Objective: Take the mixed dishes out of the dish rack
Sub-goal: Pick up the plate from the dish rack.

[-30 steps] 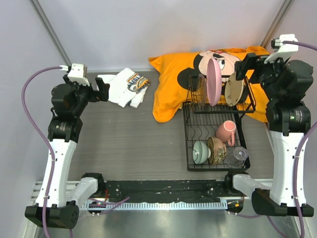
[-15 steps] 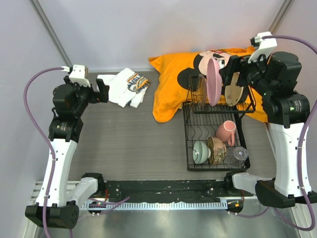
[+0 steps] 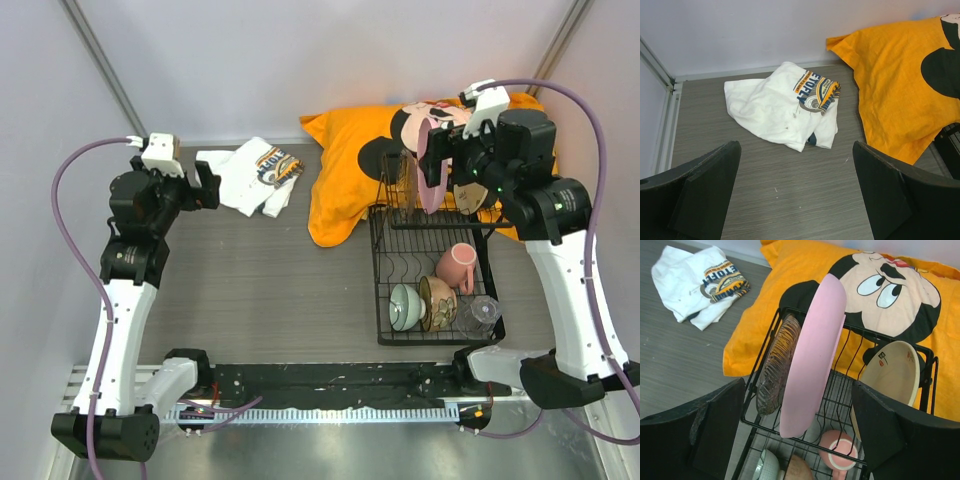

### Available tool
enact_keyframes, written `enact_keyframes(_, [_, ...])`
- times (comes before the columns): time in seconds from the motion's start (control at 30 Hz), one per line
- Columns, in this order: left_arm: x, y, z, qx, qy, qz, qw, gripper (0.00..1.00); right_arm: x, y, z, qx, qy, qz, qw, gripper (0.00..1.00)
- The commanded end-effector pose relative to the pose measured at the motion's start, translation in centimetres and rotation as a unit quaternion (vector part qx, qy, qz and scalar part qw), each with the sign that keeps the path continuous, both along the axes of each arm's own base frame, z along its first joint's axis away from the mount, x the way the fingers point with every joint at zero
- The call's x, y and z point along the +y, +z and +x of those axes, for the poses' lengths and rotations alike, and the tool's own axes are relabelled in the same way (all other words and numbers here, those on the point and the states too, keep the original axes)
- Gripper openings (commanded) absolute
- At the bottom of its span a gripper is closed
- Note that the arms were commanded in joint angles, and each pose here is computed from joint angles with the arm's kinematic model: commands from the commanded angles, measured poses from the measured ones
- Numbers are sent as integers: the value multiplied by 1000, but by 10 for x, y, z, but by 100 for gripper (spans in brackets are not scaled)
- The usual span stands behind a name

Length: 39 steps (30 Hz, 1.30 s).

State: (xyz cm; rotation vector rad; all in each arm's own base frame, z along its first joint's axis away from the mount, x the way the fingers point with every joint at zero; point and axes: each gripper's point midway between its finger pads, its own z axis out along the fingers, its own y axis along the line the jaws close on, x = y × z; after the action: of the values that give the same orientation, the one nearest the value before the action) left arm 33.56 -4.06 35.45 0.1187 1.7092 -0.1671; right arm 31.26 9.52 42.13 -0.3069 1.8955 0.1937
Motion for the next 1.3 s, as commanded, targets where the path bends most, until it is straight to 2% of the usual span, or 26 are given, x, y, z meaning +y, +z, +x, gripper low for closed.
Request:
enact_keyframes(0.0, [5, 8, -1, -17, 9, 7, 1000, 100, -7, -8, 15, -8, -34, -35, 999, 91])
enact_keyframes(0.33, [5, 7, -3, -20, 8, 12, 1000, 100, -14, -31, 39, -8, -68, -63, 996, 91])
enact_keyframes(0.5, [6, 5, -3, -21, 9, 14, 1000, 100, -12, -37, 43, -6, -67, -65, 996, 86])
enact_keyframes(0.8, [6, 3, -2, -21, 9, 14, 1000, 100, -7, -41, 43, 0, -54, -62, 997, 57])
enact_keyframes(1.27, [7, 5, -1, -23, 13, 11, 1000, 100, -5, -33, 42, -2, -59, -58, 997, 30])
